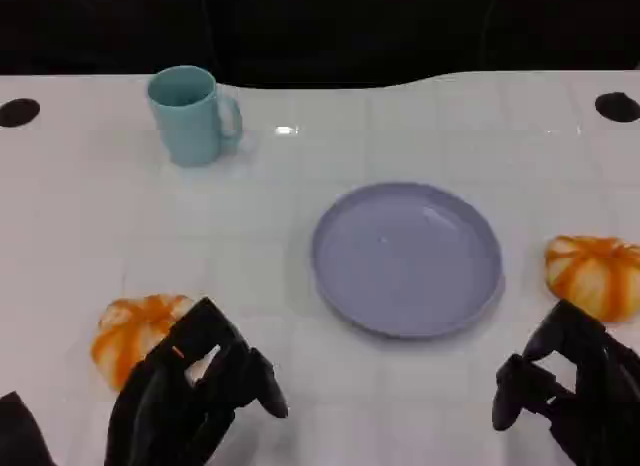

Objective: Grasp the bread from the table and place it into the plate.

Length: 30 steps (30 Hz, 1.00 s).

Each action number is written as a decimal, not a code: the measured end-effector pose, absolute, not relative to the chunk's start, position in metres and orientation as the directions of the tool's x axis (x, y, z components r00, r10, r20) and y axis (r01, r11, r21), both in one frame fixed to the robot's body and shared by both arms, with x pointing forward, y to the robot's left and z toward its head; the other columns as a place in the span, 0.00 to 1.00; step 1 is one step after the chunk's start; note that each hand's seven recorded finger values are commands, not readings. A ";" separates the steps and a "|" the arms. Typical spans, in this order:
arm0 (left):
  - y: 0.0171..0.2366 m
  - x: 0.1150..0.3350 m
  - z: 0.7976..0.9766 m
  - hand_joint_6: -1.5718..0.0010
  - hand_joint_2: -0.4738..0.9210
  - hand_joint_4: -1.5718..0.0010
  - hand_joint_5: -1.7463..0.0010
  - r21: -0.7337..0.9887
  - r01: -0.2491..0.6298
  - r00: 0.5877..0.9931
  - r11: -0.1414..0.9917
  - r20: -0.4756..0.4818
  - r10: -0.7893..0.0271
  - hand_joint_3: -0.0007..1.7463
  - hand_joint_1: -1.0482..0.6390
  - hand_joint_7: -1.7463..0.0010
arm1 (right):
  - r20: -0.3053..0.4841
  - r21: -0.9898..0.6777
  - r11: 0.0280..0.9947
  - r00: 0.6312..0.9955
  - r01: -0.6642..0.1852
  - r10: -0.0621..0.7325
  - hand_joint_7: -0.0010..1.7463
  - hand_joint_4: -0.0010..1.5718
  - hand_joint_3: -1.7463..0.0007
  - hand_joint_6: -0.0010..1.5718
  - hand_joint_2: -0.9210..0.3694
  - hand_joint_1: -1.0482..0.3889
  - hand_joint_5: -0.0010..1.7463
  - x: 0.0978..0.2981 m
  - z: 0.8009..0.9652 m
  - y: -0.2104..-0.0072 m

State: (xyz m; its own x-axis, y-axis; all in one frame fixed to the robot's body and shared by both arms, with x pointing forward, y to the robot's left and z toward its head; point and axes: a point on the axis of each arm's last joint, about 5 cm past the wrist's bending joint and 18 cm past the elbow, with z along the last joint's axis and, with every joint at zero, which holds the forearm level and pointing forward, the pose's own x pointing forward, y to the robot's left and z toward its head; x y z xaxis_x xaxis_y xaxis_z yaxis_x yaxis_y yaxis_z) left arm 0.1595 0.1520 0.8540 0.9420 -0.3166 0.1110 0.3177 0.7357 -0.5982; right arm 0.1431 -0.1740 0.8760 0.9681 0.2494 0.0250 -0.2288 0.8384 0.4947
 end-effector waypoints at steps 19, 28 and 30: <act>0.152 0.160 0.855 0.67 1.00 0.54 0.00 -0.600 0.319 0.941 0.734 0.111 -0.318 0.22 0.27 0.00 | 0.027 0.489 0.841 0.967 -0.233 0.252 0.91 0.48 0.75 0.38 0.00 0.33 1.00 0.144 0.876 -0.174; 0.152 0.160 0.855 0.67 1.00 0.54 0.00 -0.600 0.313 0.944 0.736 0.109 -0.313 0.21 0.28 0.00 | 0.029 0.490 0.840 0.967 -0.234 0.252 0.91 0.48 0.75 0.38 0.00 0.33 1.00 0.144 0.876 -0.174; 0.152 0.160 0.855 0.67 1.00 0.54 0.00 -0.600 0.312 0.944 0.736 0.108 -0.311 0.22 0.28 0.00 | 0.029 0.490 0.840 0.967 -0.233 0.252 0.91 0.48 0.75 0.38 0.00 0.33 1.00 0.144 0.876 -0.174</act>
